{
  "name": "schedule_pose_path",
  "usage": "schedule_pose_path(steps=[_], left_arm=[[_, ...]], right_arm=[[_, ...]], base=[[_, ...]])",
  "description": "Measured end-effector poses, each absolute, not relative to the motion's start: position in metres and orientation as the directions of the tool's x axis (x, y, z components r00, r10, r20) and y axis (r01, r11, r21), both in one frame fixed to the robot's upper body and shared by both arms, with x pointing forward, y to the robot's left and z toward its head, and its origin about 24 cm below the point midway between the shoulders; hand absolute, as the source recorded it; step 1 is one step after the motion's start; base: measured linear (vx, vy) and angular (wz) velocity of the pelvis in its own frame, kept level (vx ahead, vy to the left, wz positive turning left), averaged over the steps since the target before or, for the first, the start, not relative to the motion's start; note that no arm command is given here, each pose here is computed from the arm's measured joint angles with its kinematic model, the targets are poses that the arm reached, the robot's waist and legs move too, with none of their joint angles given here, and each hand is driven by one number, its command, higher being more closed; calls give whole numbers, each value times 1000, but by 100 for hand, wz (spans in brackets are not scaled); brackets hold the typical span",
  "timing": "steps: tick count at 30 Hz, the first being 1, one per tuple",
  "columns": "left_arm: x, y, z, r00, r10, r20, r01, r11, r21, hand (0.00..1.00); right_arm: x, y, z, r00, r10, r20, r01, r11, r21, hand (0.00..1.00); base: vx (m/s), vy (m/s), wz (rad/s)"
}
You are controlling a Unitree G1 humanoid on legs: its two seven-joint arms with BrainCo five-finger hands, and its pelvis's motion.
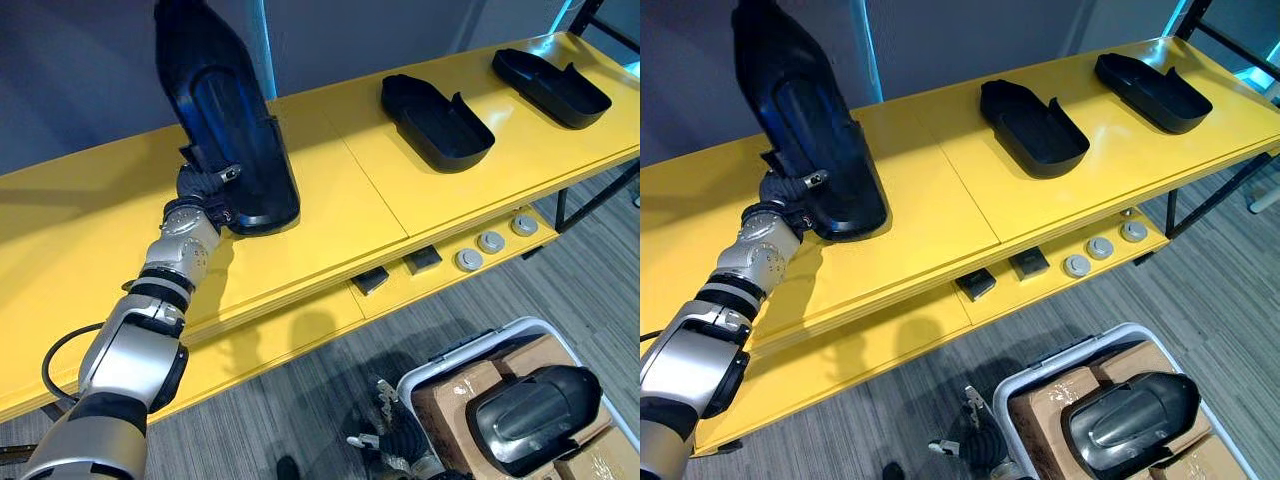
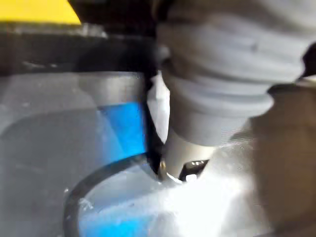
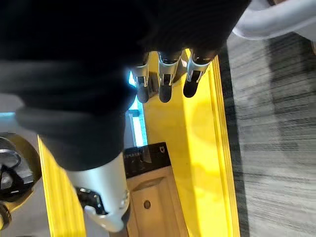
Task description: Walk over and take plastic housings, then place them on the shelf
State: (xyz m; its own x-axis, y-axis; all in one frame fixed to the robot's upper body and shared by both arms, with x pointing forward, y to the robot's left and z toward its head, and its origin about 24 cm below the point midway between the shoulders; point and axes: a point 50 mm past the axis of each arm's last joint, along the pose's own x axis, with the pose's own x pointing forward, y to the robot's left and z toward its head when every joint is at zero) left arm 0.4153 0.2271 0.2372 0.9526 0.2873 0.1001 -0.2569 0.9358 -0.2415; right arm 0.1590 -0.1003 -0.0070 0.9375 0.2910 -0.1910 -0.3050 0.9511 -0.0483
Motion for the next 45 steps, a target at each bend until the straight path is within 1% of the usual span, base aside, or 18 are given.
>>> schedule_pose_path(steps=[3,10,16,23,31,35,37,40,42,44,45], left_arm=[[415,231,232,949,310,62,-288,928,-236,0],[415,231,236,944,324,67,-302,926,-227,0],[416,230,243,943,322,88,-303,935,-183,0],[416,233,243,948,304,99,-296,951,-92,0],[416,234,241,949,306,80,-302,952,-58,0],[415,238,244,938,330,108,-333,943,14,0],[415,239,246,930,347,123,-352,936,25,0],[415,234,251,932,332,148,-337,942,7,0],[413,233,260,924,327,199,-335,942,8,0],[412,231,259,917,329,226,-348,936,50,0],[407,225,259,909,315,273,-343,938,58,0]], right_arm=[[159,-100,-7,936,294,-194,-308,950,-48,0],[158,-103,-8,936,291,-200,-309,949,-65,0],[158,-103,-8,937,286,-199,-304,950,-67,0],[159,-103,-8,938,284,-199,-302,951,-67,0],[162,-103,-13,933,289,-215,-311,948,-75,0],[163,-102,-13,928,305,-213,-327,942,-73,0],[164,-102,-13,926,312,-213,-334,940,-73,0],[163,-102,-16,920,318,-227,-342,937,-70,0],[166,-102,-19,915,328,-236,-354,932,-74,0],[168,-101,-20,912,334,-238,-360,930,-75,0],[168,-102,-21,911,333,-243,-360,930,-73,0]], base=[[0,0,0],[0,0,0],[0,0,0],[4,18,0],[12,32,2],[8,24,9],[4,23,9],[15,22,15],[16,25,9],[21,18,13],[22,15,15]])
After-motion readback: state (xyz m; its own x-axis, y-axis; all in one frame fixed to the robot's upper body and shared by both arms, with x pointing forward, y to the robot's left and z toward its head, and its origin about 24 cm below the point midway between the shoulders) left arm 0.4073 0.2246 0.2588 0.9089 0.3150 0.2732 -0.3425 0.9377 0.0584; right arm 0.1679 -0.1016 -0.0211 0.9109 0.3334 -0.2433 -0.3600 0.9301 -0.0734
